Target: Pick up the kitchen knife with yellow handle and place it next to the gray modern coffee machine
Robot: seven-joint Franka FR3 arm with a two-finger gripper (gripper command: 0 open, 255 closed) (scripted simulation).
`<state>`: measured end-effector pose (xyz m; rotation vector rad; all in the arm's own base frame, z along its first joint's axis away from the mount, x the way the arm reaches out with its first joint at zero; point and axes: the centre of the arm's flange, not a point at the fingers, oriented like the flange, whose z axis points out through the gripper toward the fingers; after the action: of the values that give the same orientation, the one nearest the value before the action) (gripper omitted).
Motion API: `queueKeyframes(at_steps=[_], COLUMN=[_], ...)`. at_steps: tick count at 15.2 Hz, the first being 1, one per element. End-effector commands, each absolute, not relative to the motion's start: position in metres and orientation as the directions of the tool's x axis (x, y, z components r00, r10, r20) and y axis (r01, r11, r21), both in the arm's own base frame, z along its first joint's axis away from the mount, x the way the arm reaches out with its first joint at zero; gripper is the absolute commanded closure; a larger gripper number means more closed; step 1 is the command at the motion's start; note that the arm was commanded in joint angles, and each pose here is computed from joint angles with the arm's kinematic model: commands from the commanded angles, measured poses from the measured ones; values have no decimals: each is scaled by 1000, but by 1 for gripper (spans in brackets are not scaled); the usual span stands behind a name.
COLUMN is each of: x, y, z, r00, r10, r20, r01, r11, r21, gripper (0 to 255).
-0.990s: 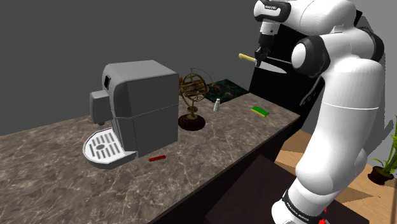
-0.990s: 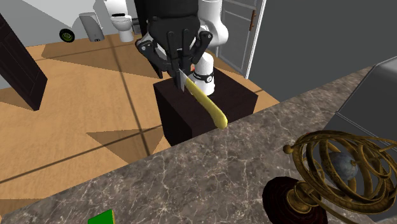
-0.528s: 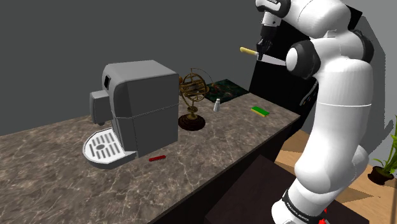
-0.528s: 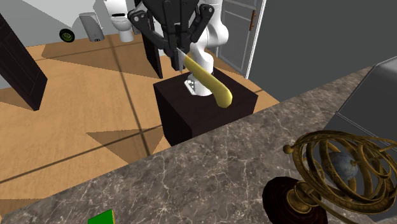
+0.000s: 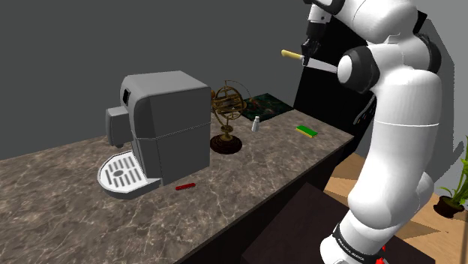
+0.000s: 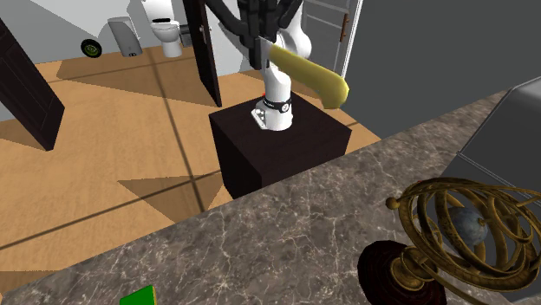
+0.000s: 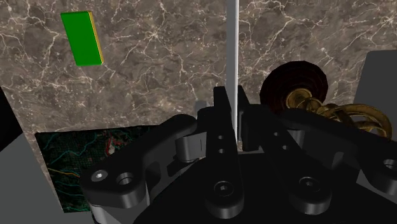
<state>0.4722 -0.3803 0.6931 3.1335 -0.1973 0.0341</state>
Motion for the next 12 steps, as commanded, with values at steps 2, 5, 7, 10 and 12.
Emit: queueKeyframes(at_steps=[2, 5, 7, 10, 12], x=[473, 474, 474, 475, 476], y=[-340, -300, -274, -234, -208], z=[691, 691, 691, 691, 691], r00=[992, 992, 992, 992, 992], r10=[-124, -124, -124, -124, -124], r20=[21, 21, 21, 21, 21], r01=[-124, -124, -124, -124, -124], r11=[-992, -992, -992, -992, -992], r21=[0, 0, 0, 0, 0], gripper=[255, 255, 255, 255, 255])
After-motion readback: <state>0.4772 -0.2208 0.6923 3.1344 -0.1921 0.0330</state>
